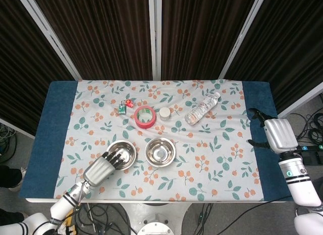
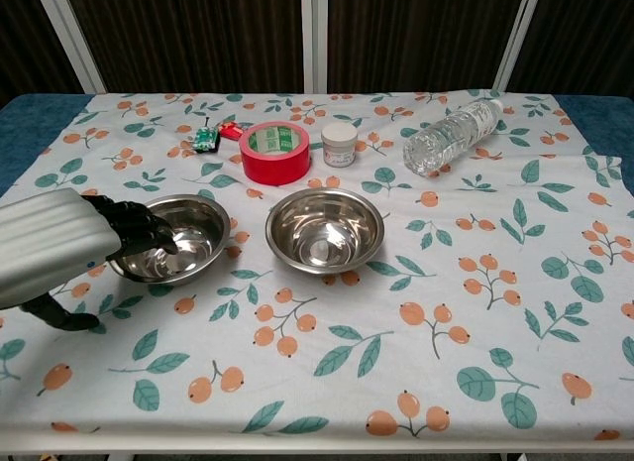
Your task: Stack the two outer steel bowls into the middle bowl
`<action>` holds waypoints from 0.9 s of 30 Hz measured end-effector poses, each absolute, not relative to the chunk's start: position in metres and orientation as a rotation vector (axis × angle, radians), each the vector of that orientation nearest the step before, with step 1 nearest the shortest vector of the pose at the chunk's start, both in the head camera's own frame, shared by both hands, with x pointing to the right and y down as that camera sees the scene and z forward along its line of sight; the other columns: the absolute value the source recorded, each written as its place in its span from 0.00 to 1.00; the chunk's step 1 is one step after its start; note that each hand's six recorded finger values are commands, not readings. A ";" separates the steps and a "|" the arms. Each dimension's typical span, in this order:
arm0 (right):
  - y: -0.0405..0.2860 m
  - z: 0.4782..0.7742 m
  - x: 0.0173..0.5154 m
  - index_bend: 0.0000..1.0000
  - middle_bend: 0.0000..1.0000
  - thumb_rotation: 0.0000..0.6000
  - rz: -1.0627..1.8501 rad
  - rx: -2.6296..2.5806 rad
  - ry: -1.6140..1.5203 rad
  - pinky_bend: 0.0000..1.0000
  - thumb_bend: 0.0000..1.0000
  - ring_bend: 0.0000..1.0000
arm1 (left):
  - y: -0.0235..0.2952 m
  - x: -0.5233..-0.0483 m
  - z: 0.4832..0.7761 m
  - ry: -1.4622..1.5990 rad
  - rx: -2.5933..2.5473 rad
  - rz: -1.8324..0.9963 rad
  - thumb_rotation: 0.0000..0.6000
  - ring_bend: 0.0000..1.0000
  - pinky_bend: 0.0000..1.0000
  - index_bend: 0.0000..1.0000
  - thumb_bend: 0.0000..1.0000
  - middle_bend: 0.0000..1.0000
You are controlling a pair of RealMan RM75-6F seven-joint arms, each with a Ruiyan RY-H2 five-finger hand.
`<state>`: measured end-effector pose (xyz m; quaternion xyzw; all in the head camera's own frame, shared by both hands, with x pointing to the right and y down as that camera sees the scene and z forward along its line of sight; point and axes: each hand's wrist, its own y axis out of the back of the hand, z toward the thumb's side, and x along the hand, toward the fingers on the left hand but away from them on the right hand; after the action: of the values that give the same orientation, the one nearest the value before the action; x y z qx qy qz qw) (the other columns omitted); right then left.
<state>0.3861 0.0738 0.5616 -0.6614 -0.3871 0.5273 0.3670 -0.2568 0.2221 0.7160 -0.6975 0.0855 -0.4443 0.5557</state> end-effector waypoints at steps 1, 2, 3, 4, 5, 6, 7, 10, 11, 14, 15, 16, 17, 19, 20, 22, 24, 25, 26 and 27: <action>0.074 0.562 0.387 0.19 0.34 1.00 1.356 -1.700 -0.998 0.55 0.04 0.46 | 0.221 -0.256 0.717 0.197 -1.636 -1.046 1.00 0.28 0.43 0.34 0.16 0.33; 0.074 0.562 0.388 0.19 0.34 1.00 1.357 -1.700 -0.999 0.55 0.04 0.46 | 0.220 -0.255 0.718 0.195 -1.626 -1.043 1.00 0.32 0.47 0.37 0.17 0.36; 0.074 0.562 0.389 0.19 0.34 1.00 1.359 -1.700 -1.000 0.55 0.04 0.46 | 0.219 -0.254 0.718 0.193 -1.618 -1.039 1.00 0.34 0.50 0.38 0.17 0.38; 0.074 0.563 0.390 0.19 0.34 1.00 1.362 -1.700 -1.001 0.55 0.04 0.46 | 0.218 -0.253 0.719 0.190 -1.606 -1.033 1.00 0.37 0.53 0.40 0.18 0.40; 0.073 0.563 0.391 0.19 0.34 1.00 1.364 -1.699 -1.003 0.55 0.04 0.46 | 0.218 -0.252 0.720 0.186 -1.597 -1.027 1.00 0.39 0.56 0.42 0.18 0.42; 0.073 0.564 0.392 0.19 0.34 1.00 1.366 -1.700 -1.005 0.55 0.04 0.46 | 0.218 -0.251 0.720 0.182 -1.588 -1.020 1.00 0.40 0.57 0.42 0.18 0.43; 0.073 0.564 0.393 0.19 0.34 1.00 1.369 -1.701 -1.007 0.55 0.04 0.46 | 0.218 -0.250 0.721 0.176 -1.577 -1.013 1.00 0.42 0.59 0.44 0.19 0.44; 0.073 0.565 0.396 0.19 0.34 1.00 1.374 -1.700 -1.012 0.55 0.04 0.46 | 0.218 -0.246 0.725 0.160 -1.561 -0.998 1.00 0.45 0.63 0.46 0.19 0.46; 0.073 0.565 0.396 0.19 0.35 1.00 1.375 -1.700 -1.013 0.55 0.04 0.46 | 0.219 -0.245 0.726 0.155 -1.557 -0.994 1.00 0.46 0.63 0.46 0.19 0.46; 0.074 0.565 0.399 0.19 0.35 1.00 1.381 -1.699 -1.016 0.55 0.04 0.46 | 0.219 -0.242 0.729 0.141 -1.544 -0.982 1.00 0.47 0.64 0.47 0.19 0.47; 0.074 0.566 0.400 0.19 0.35 1.00 1.383 -1.699 -1.018 0.55 0.04 0.46 | 0.219 -0.241 0.730 0.137 -1.539 -0.977 1.00 0.47 0.64 0.47 0.20 0.47; 0.074 0.566 0.401 0.19 0.35 1.00 1.386 -1.699 -1.019 0.55 0.04 0.46 | 0.219 -0.240 0.731 0.133 -1.531 -0.970 1.00 0.48 0.65 0.48 0.20 0.48; 0.074 0.566 0.401 0.19 0.35 1.00 1.389 -1.700 -1.020 0.55 0.04 0.46 | 0.219 -0.238 0.731 0.130 -1.524 -0.963 1.00 0.49 0.65 0.49 0.21 0.49; 0.074 0.567 0.402 0.19 0.36 1.00 1.395 -1.702 -1.018 0.55 0.04 0.46 | 0.218 -0.235 0.732 0.124 -1.505 -0.944 1.00 0.52 0.66 0.52 0.21 0.52; 0.074 0.568 0.403 0.19 0.36 1.00 1.398 -1.703 -1.017 0.55 0.04 0.46 | 0.218 -0.234 0.733 0.122 -1.496 -0.935 1.00 0.53 0.67 0.53 0.22 0.53; 0.075 0.569 0.404 0.19 0.37 1.00 1.404 -1.705 -1.015 0.55 0.04 0.46 | 0.216 -0.232 0.735 0.116 -1.474 -0.918 1.00 0.55 0.68 0.55 0.23 0.55; 0.075 0.570 0.405 0.19 0.38 1.00 1.408 -1.706 -1.016 0.55 0.04 0.46 | 0.215 -0.230 0.737 0.110 -1.457 -0.907 1.00 0.56 0.68 0.57 0.25 0.57; 0.075 0.571 0.406 0.19 0.38 1.00 1.410 -1.706 -1.017 0.55 0.04 0.46 | 0.214 -0.228 0.739 0.106 -1.450 -0.901 1.00 0.57 0.69 0.58 0.25 0.58; 0.075 0.571 0.407 0.19 0.38 1.00 1.412 -1.706 -1.018 0.55 0.04 0.46 | 0.214 -0.227 0.740 0.105 -1.447 -0.896 1.00 0.58 0.69 0.59 0.26 0.59; 0.075 0.572 0.407 0.19 0.38 1.00 1.415 -1.706 -1.017 0.55 0.04 0.46 | 0.213 -0.225 0.741 0.104 -1.443 -0.890 1.00 0.58 0.69 0.60 0.27 0.59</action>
<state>0.4073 0.0753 0.5715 -0.6567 -0.3917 0.5447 0.3444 -0.2252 0.2132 0.7410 -0.6379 0.0458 -0.3935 0.6604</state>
